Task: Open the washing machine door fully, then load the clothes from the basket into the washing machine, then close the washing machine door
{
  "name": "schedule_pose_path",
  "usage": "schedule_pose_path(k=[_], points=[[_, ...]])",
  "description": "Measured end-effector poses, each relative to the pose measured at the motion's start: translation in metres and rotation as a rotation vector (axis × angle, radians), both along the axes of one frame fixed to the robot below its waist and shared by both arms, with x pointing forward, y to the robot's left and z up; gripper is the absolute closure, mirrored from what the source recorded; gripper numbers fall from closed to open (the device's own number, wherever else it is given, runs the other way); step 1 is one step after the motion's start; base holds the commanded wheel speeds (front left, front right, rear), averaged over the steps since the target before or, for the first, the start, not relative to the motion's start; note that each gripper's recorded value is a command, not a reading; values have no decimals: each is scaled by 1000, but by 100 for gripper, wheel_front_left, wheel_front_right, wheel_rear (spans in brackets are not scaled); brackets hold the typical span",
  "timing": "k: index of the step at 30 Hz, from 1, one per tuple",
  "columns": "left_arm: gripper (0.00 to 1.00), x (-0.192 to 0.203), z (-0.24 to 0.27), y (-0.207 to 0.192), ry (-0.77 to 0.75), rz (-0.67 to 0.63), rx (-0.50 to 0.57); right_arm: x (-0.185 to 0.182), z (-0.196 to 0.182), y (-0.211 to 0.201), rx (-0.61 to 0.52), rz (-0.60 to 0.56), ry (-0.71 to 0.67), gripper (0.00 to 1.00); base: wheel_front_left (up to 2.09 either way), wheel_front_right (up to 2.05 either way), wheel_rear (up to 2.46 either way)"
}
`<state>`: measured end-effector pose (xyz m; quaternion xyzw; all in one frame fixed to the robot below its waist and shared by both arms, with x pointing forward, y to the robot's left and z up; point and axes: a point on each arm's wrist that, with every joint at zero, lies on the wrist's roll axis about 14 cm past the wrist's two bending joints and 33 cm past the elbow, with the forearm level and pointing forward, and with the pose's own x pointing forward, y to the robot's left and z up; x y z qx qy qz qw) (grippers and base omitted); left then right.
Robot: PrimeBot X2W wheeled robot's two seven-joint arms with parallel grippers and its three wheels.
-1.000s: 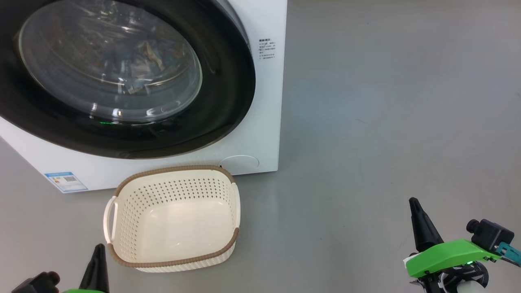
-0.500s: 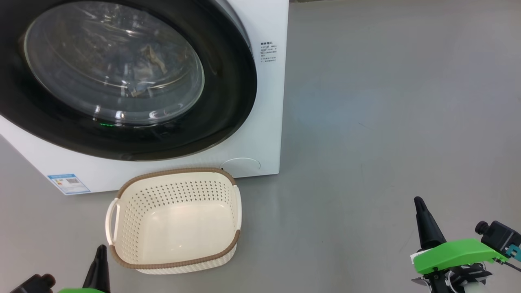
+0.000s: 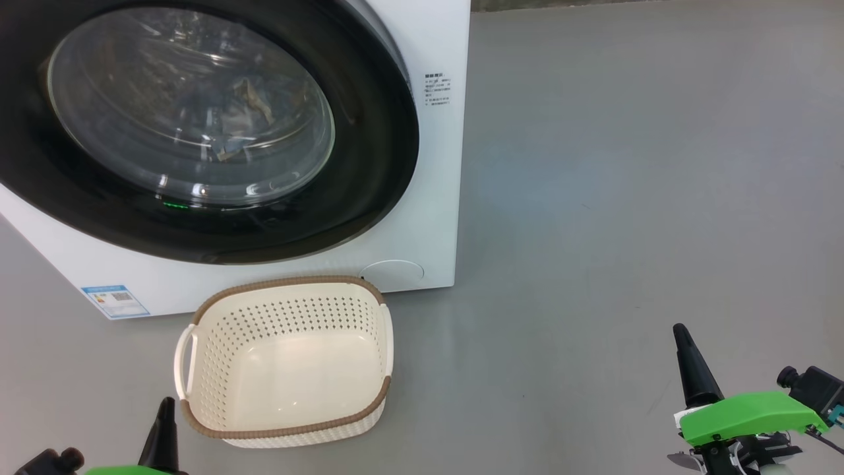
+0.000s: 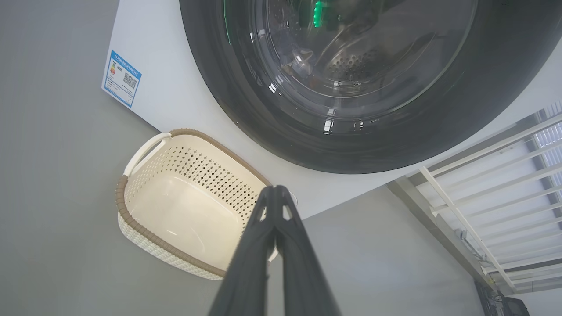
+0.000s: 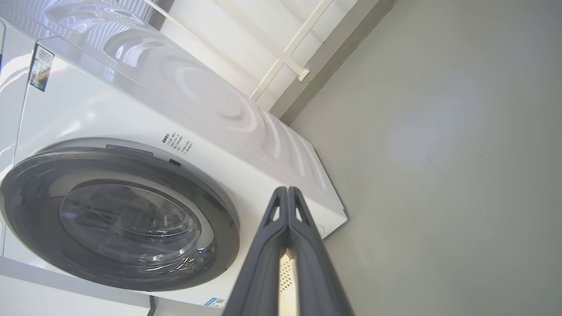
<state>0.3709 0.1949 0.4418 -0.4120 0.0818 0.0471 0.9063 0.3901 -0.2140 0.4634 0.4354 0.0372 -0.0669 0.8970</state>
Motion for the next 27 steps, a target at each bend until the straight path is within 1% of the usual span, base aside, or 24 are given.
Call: schedule_pose_path(k=[9,27], points=[[100,0,3,0,-4,17,-99,1,5,1,98,-7,-15,100,0,0,0],[100,3,13,-2,-27,42,-282,1,13,0,260,-15,-45,100,0,0,0]])
